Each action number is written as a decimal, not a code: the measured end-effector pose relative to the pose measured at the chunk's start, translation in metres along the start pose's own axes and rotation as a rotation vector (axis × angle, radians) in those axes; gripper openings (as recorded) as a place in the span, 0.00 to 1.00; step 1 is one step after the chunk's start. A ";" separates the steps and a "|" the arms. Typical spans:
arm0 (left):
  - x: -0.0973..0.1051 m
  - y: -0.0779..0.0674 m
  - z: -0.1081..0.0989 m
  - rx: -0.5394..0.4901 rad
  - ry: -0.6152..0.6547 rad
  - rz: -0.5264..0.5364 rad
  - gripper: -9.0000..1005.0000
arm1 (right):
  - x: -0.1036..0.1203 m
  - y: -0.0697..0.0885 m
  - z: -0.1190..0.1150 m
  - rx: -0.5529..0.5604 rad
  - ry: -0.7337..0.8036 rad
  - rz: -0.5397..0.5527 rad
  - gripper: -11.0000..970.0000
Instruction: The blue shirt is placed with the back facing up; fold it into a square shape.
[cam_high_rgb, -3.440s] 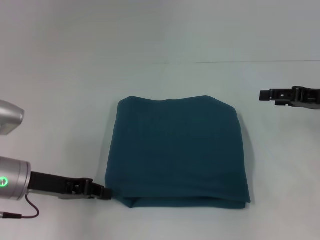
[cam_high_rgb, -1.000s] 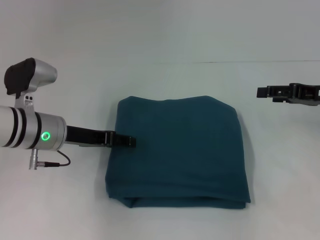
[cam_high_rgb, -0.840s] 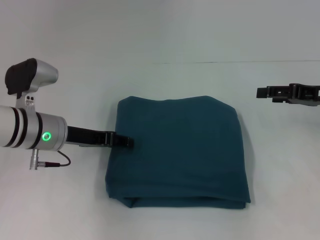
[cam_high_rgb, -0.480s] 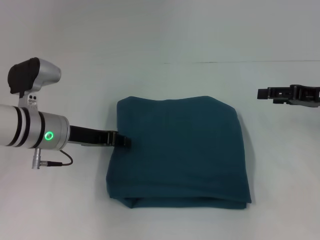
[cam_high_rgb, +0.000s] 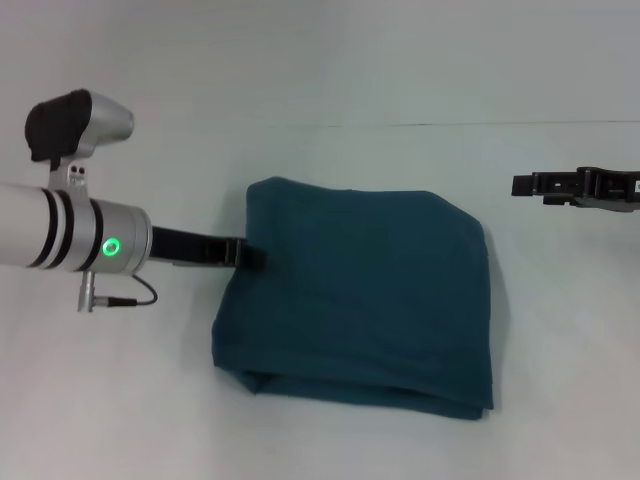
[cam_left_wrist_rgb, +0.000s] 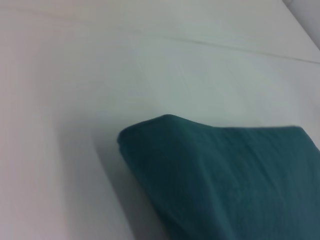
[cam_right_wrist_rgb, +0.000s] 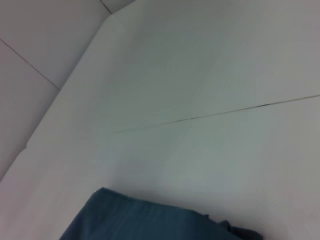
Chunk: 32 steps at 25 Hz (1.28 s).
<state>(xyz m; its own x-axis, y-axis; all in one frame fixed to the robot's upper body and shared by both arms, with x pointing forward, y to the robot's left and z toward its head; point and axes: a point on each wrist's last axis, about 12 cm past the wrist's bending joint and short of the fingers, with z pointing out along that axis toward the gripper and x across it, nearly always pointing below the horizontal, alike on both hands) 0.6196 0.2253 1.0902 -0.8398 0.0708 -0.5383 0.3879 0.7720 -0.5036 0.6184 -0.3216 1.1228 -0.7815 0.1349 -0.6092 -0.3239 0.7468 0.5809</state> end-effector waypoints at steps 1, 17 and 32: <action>-0.001 0.000 0.000 -0.003 -0.004 0.002 0.07 | 0.000 0.000 0.000 0.000 0.000 0.000 0.78; -0.008 0.013 -0.005 -0.030 -0.125 -0.098 0.11 | 0.001 -0.001 0.000 0.003 0.003 0.004 0.78; 0.027 0.033 -0.020 0.036 -0.154 -0.289 0.14 | -0.001 0.000 -0.001 0.005 0.003 -0.001 0.78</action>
<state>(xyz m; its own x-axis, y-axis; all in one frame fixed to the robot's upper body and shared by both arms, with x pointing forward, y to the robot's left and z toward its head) 0.6020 0.2654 1.0720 -0.8508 -0.2468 -0.4638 0.1569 0.7232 -0.6726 0.6190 -0.3229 1.1239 -0.7826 0.1321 -0.6084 -0.3222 0.7503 0.5773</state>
